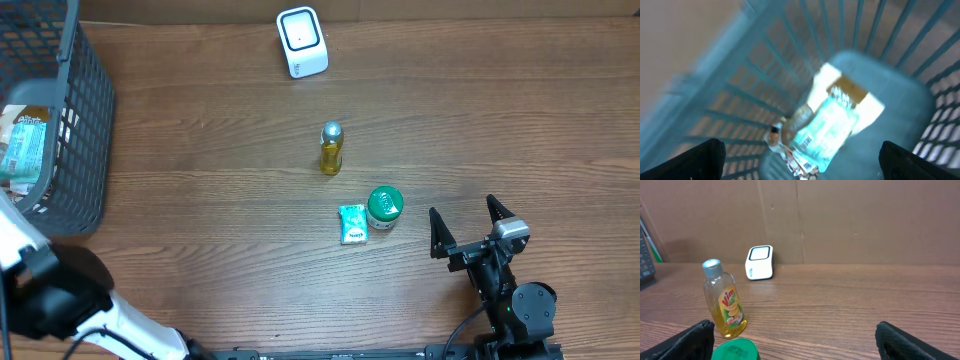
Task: Scan the item barcode
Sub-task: 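Return the left gripper to the basket and lower it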
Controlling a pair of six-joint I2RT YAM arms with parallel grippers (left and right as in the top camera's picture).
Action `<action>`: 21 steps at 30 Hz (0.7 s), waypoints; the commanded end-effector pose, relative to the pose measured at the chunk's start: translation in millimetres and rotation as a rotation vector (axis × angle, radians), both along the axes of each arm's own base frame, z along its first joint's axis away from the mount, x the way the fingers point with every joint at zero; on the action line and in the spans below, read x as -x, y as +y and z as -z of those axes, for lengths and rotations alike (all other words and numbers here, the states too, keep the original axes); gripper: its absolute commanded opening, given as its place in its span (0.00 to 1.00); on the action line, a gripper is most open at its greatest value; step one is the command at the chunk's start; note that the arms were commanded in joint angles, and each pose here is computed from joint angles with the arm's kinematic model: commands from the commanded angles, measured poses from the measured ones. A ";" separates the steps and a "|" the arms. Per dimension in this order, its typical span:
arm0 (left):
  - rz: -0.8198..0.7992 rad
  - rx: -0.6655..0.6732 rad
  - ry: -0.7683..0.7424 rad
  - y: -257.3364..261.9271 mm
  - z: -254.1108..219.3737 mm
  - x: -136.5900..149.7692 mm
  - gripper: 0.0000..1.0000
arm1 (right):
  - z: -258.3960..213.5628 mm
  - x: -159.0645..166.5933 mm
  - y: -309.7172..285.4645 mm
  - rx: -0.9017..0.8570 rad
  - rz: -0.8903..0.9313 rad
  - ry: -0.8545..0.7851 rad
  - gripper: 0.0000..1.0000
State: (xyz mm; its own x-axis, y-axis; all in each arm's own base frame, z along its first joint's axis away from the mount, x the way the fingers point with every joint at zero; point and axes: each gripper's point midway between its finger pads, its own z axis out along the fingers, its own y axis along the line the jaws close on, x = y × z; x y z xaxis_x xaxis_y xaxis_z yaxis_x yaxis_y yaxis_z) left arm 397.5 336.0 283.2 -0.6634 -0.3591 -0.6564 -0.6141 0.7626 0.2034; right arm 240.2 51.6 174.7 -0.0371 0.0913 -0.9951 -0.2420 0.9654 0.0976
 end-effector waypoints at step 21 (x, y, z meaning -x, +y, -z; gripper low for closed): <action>0.357 0.199 0.347 8.3 182.5 -18.5 1.00 | 3.4 -0.8 -1.2 0.002 0.007 0.003 1.00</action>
